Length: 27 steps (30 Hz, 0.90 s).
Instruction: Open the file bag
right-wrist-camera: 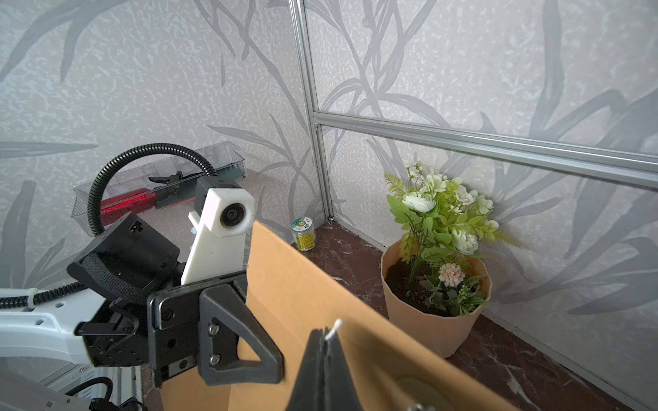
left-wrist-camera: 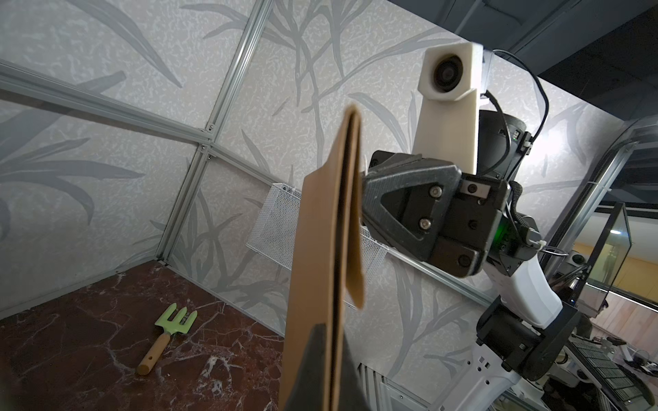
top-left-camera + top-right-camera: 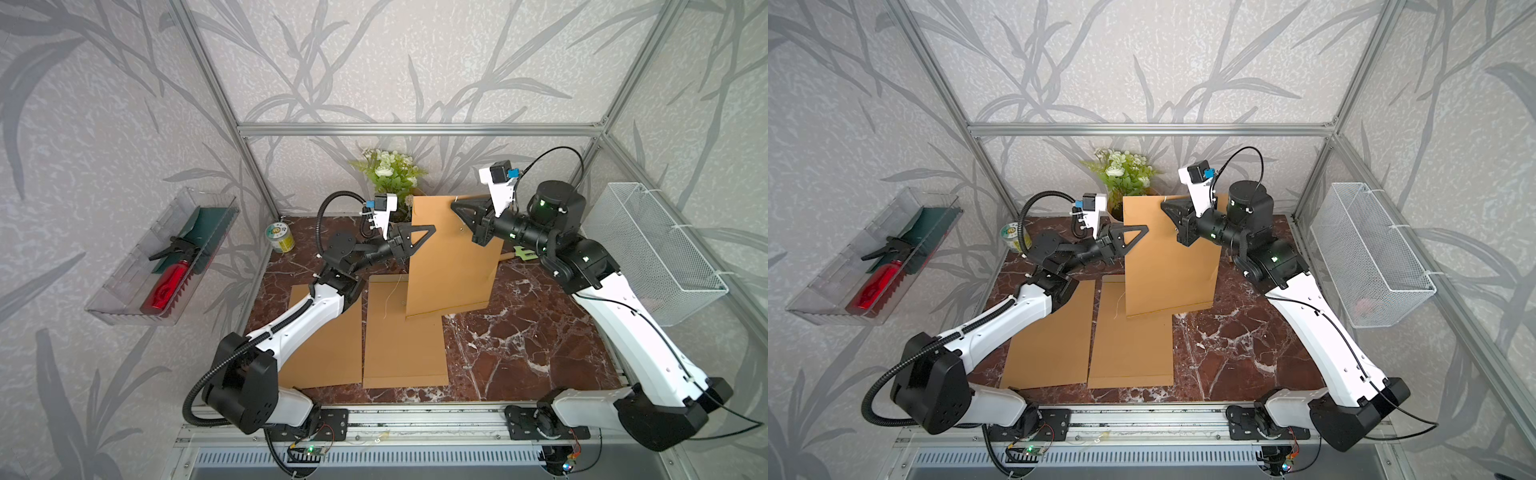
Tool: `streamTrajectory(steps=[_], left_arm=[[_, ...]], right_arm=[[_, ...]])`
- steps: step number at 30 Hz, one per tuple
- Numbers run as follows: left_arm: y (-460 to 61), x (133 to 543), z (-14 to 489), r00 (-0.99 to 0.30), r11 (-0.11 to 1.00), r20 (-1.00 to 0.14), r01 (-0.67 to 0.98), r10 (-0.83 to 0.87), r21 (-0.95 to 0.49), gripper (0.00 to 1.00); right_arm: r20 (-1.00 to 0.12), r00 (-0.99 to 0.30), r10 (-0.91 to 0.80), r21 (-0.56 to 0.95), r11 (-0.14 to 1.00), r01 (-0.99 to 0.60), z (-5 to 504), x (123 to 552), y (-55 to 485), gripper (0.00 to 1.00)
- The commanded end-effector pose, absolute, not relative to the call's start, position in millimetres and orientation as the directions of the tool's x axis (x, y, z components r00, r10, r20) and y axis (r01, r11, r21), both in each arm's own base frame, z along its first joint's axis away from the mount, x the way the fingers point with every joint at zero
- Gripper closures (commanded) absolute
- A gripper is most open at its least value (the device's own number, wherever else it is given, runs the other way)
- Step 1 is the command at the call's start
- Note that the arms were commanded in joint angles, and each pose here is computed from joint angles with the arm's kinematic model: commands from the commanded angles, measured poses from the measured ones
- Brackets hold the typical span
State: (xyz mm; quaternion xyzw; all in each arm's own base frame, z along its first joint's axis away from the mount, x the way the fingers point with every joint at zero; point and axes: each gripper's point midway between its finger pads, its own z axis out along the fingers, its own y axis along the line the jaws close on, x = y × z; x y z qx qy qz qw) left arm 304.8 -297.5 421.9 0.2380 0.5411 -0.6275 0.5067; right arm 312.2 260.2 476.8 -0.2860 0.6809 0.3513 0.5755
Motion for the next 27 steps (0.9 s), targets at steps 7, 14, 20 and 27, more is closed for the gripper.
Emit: streamTrajectory(steps=[7, 14, 20, 27], left_arm=[[-293.4, 301.9, 460.9, -0.301, 0.063, -0.834, 0.927, -0.462, -0.369, 1.00], [-290.1, 308.5, 472.1, -0.283, 0.067, -0.810, 0.928, -0.514, -0.367, 1.00], [-289.5, 310.7, 481.4, -0.297, 0.022, -0.779, 0.929, -0.553, -0.369, 1.00], [-289.8, 312.2, 484.8, -0.299, 0.013, -0.772, 0.929, -0.561, -0.370, 1.00]], right_arm=[[-0.986, -0.156, 0.059, 0.163, 0.544, -0.823, 489.2, 300.0, 269.6, 1.00], [-0.982, -0.176, 0.065, 0.183, 0.531, -0.827, 480.5, 292.0, 272.5, 1.00], [-0.975, -0.206, 0.085, 0.220, 0.517, -0.827, 467.6, 290.0, 275.6, 1.00], [-0.966, -0.240, 0.097, 0.256, 0.503, -0.826, 452.8, 292.9, 281.5, 1.00]])
